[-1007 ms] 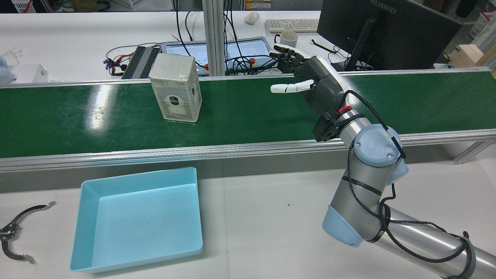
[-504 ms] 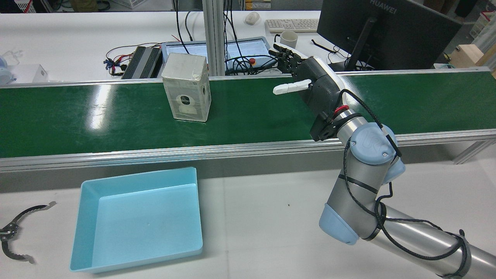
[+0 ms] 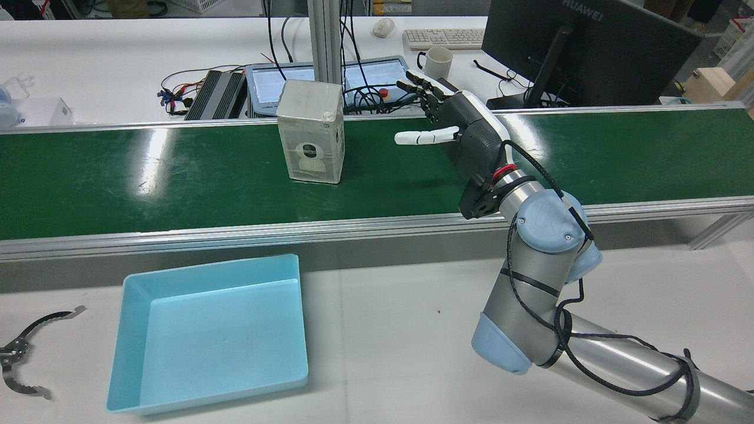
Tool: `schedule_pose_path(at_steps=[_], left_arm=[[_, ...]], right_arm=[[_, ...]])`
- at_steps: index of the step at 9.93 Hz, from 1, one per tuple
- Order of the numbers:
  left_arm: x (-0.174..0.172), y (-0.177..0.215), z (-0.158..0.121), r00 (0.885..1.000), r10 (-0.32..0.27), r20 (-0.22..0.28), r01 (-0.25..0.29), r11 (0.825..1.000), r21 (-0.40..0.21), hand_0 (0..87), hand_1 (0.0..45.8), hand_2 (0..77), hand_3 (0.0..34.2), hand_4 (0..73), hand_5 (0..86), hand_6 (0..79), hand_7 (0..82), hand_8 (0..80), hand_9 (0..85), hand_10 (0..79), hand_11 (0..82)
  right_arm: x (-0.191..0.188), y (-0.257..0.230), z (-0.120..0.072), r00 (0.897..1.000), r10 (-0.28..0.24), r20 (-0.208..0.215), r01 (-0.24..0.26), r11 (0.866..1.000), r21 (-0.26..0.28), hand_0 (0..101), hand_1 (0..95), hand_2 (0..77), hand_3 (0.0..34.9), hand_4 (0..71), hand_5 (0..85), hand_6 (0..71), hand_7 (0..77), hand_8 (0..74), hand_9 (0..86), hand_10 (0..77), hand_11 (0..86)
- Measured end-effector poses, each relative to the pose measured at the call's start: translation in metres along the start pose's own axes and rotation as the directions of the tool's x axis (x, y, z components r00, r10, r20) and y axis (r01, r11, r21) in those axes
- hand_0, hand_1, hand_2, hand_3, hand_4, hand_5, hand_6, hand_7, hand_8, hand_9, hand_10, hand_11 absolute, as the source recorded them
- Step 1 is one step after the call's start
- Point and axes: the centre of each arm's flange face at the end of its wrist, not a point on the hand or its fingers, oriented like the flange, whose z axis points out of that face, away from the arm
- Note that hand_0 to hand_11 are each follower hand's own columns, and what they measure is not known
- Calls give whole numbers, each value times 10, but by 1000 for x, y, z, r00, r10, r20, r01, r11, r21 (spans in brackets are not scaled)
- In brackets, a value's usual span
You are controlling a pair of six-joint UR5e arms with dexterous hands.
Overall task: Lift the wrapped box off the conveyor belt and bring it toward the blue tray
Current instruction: 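Close the right hand fingers around the white wrapped box, then lift the wrapped box off the belt with the right hand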
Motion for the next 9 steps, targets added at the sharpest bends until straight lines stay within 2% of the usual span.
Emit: schedule_pose_path(at_steps=[4,6,8,9], left_arm=[[0,0,0,1000,0,0,0,1000,0,0,0,5,0,5,11,5,5,5,5,0,5],[0,0,0,1000,0,0,0,1000,0,0,0,5,0,5,11,5,5,5,0,5,5],[0,0,0,1000,0,0,0,1000,0,0,0,11,0,0,11,5,5,5,0,5,5],[0,0,0,1000,0,0,0,1000,0,0,0,5,0,5,11,5,5,5,0,5,0]], right_arm=[[19,16,27,1000,-6,-9,6,1000,-4,475,164,125,0,65,93,38,153,5,27,0,11],[26,21,31,1000,-7,-16,7,1000,-7,477,158,125,10,76,93,49,158,5,33,0,11],[32,22,31,1000,-7,-24,7,1000,-6,478,158,125,0,76,98,49,158,11,33,0,11],[35,22,31,1000,-7,-28,6,1000,-5,483,158,125,24,76,98,44,164,11,33,0,11]])
